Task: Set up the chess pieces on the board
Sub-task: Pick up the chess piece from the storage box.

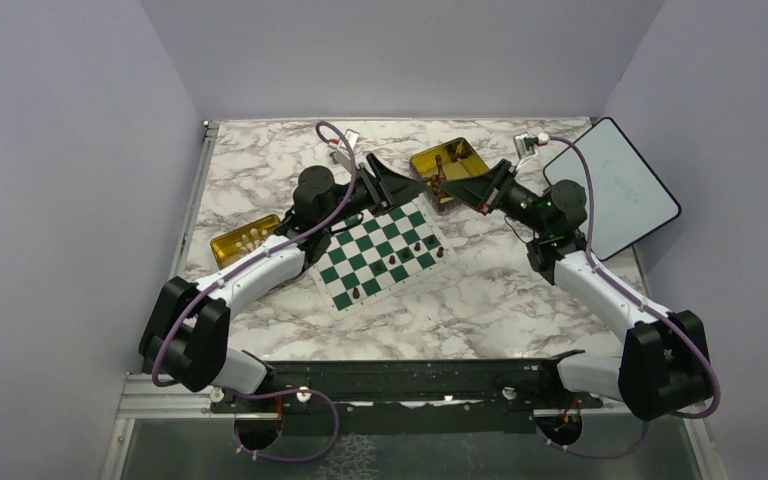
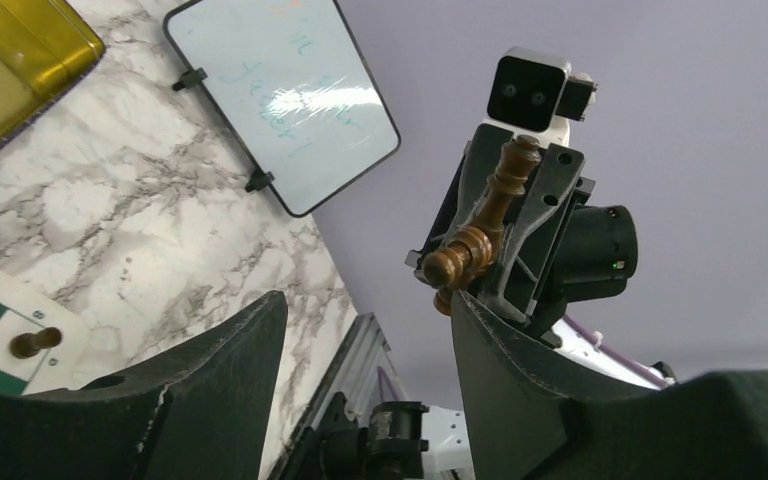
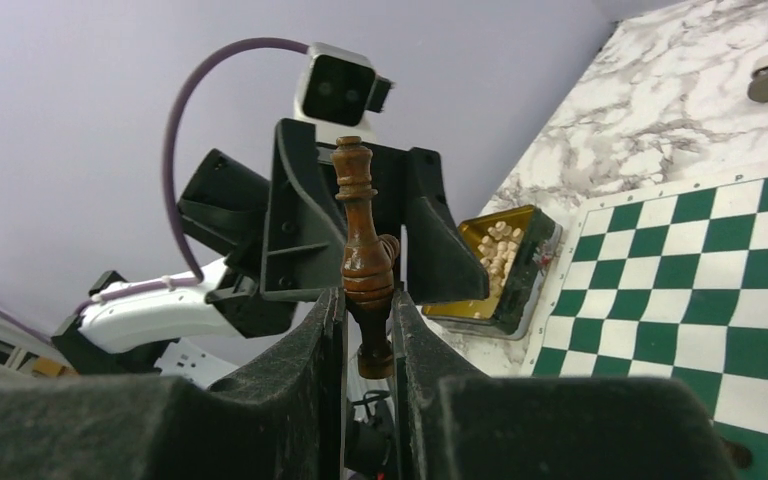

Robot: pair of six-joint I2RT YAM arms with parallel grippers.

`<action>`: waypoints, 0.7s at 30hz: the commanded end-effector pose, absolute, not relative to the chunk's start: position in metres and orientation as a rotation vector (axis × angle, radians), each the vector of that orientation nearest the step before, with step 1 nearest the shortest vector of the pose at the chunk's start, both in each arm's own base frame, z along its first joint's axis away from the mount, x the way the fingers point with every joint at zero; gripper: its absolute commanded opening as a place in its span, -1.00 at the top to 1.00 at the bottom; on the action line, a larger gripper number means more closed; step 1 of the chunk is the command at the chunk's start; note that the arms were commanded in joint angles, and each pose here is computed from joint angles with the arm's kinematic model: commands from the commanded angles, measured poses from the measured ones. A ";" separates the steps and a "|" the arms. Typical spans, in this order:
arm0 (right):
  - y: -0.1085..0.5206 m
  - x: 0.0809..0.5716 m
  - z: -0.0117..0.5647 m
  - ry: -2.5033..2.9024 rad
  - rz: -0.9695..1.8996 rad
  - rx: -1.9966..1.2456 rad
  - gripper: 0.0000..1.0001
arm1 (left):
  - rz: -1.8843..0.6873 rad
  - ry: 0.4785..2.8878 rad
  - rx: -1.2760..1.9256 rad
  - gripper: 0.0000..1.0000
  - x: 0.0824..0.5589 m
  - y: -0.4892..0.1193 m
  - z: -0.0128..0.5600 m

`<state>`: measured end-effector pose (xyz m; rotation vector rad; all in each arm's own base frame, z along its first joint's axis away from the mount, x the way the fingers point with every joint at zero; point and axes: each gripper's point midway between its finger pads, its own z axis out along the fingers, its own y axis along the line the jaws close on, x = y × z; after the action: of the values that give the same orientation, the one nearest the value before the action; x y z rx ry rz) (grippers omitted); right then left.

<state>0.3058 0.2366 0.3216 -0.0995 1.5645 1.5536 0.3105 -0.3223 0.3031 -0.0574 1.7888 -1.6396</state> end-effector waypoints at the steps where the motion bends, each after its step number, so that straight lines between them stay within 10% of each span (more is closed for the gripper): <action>1: 0.239 0.290 0.340 1.486 1.631 -0.158 0.99 | -1.758 1.640 0.001 -0.24 0.302 -0.328 0.342; 21: 0.244 0.302 0.313 1.535 1.658 -0.129 0.99 | -1.856 1.572 0.052 0.26 0.299 -0.336 0.354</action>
<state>0.3047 0.2418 0.3165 -0.0949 1.5507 1.6456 0.3094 -0.3318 0.3346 -0.0306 1.6370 -1.8025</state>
